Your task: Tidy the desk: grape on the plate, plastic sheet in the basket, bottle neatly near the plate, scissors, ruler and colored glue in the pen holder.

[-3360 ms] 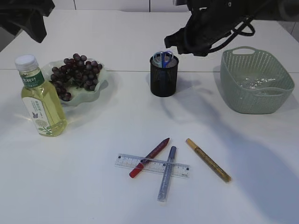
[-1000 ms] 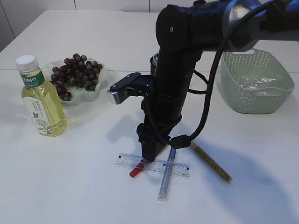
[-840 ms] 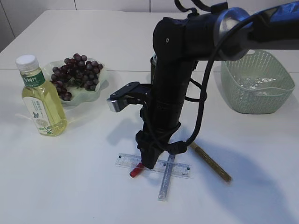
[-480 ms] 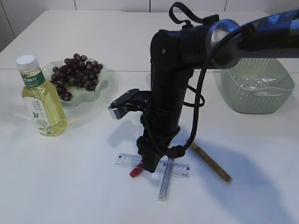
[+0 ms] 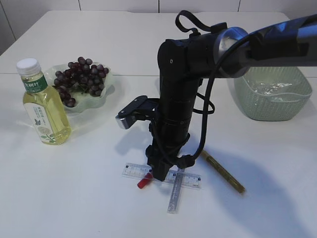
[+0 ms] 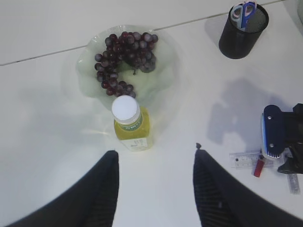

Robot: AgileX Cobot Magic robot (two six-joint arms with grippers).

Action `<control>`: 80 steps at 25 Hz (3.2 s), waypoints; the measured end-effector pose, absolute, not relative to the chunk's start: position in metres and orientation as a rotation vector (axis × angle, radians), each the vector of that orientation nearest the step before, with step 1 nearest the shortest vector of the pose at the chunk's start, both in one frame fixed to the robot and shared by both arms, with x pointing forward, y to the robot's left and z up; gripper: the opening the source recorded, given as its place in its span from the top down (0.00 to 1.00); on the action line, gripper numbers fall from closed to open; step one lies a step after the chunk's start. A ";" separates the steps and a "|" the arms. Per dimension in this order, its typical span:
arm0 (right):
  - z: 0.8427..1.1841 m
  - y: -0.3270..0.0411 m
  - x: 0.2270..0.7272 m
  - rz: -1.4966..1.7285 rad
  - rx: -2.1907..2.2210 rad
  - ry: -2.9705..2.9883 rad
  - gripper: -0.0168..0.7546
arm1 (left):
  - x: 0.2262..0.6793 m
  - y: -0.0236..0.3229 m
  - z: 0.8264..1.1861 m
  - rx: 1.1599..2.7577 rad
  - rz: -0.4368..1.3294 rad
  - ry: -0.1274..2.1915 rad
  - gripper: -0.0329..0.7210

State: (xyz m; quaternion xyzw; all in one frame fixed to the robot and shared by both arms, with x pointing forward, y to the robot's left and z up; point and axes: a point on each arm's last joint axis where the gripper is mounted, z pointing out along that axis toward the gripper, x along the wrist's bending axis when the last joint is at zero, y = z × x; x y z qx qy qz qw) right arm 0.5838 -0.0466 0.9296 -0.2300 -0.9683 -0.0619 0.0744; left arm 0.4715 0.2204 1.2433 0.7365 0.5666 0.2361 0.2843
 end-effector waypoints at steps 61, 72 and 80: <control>0.897 -0.045 0.592 -0.110 -0.671 -2.911 0.53 | 0.473 0.227 1.244 1.981 0.726 1.534 0.46; 0.899 -0.045 0.591 -0.079 -0.663 -2.889 0.64 | 0.473 0.227 1.244 1.981 0.726 1.534 0.46; 0.923 -0.033 0.603 -0.188 -0.716 -2.888 0.64 | 0.473 0.227 1.244 1.981 0.726 1.534 0.46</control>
